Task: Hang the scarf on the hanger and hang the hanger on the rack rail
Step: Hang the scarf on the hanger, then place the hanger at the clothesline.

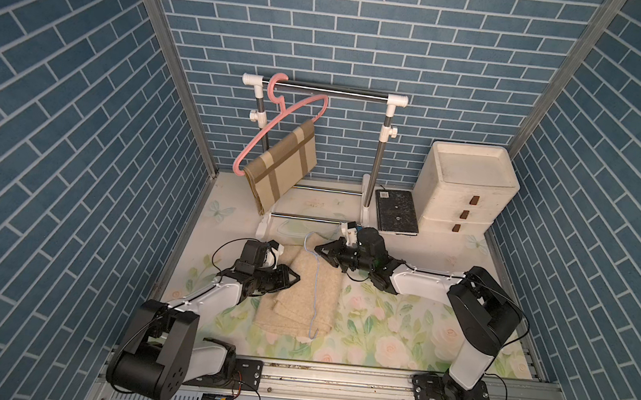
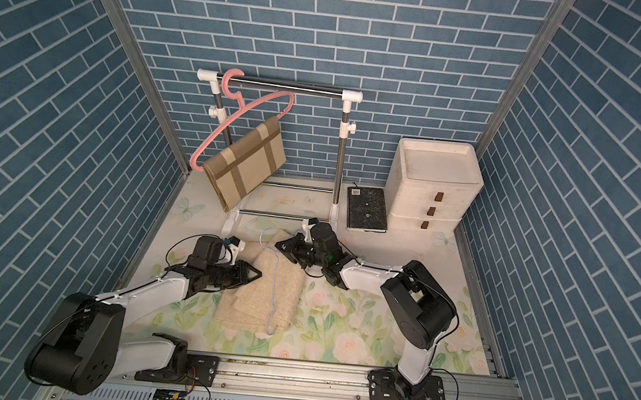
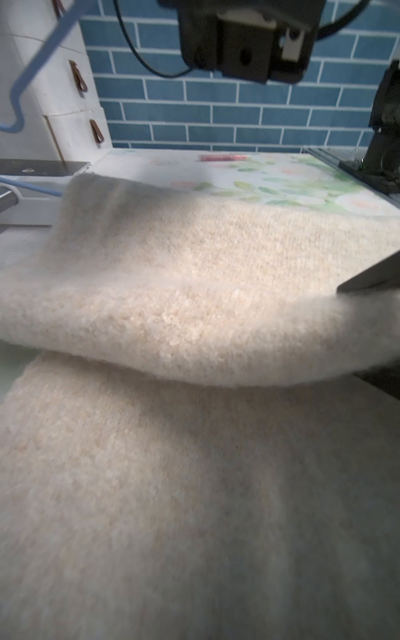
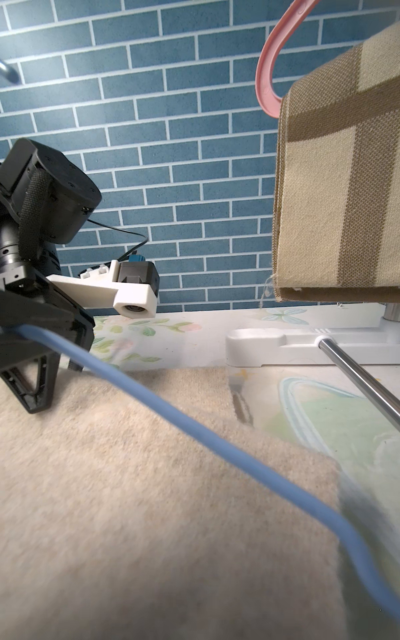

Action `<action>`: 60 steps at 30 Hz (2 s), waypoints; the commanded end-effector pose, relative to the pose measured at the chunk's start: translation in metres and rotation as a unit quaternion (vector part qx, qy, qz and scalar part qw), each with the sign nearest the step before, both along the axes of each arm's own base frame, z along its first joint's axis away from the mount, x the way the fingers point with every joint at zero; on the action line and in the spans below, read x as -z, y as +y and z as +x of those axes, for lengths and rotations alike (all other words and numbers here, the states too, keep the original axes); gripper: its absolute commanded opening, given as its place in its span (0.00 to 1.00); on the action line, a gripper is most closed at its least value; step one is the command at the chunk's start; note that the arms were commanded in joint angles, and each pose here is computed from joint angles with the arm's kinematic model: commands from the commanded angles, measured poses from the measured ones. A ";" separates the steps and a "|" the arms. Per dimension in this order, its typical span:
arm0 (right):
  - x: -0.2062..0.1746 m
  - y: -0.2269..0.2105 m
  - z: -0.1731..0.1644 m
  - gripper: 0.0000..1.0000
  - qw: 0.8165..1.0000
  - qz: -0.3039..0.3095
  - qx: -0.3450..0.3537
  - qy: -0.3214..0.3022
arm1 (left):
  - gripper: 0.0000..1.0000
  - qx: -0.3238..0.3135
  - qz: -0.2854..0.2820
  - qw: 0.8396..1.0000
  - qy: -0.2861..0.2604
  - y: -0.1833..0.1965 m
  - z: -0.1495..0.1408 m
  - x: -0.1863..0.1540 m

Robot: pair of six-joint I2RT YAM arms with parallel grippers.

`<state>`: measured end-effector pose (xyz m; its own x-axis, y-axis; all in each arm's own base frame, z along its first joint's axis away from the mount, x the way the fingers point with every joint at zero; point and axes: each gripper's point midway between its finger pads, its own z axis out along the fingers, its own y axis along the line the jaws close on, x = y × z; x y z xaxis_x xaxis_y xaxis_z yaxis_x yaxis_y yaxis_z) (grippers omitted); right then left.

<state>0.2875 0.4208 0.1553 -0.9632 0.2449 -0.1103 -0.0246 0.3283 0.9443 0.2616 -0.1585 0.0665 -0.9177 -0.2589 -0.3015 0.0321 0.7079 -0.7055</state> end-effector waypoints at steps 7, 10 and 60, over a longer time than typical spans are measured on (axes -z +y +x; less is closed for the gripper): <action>-0.044 0.014 -0.006 0.00 0.996 0.051 -0.048 -0.057 | 0.00 -0.117 0.099 0.983 -0.097 0.051 0.016 -0.076; -0.052 0.021 -0.014 0.00 0.993 0.076 -0.071 -0.053 | 0.00 -0.162 0.129 0.973 -0.106 0.072 0.012 -0.088; -0.113 -0.039 0.029 0.00 0.995 0.091 -0.023 -0.031 | 0.65 -0.021 -0.077 0.937 -0.341 0.011 -0.034 -0.246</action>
